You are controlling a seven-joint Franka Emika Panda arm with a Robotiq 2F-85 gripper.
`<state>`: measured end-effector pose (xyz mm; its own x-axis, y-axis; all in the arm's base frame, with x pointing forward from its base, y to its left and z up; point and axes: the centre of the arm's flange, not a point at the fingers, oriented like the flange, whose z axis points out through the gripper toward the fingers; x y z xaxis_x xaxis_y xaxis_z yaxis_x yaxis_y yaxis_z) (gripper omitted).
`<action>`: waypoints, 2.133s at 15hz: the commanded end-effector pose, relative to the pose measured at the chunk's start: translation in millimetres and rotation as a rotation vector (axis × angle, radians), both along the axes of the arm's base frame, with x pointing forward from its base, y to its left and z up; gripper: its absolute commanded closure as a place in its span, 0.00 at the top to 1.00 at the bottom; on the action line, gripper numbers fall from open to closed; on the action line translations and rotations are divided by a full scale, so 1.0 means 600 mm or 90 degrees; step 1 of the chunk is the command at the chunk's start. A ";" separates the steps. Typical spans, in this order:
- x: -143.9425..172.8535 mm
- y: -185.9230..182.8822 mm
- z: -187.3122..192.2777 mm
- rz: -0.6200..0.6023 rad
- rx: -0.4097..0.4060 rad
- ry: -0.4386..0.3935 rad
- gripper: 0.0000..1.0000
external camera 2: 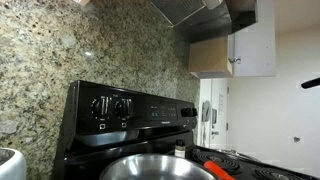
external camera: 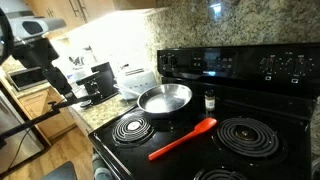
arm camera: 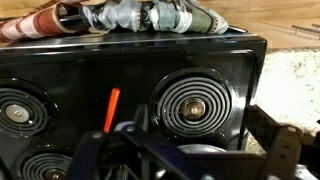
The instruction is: Take the red spoon and mix the content in the pot
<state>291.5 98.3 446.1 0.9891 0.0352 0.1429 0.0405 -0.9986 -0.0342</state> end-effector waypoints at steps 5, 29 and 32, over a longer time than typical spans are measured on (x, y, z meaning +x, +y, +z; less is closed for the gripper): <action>0.000 0.000 0.000 0.000 0.000 0.000 1.00; 0.279 0.132 0.094 -0.021 -0.004 -0.098 1.00; 0.328 0.108 0.068 -0.070 -0.033 -0.077 1.00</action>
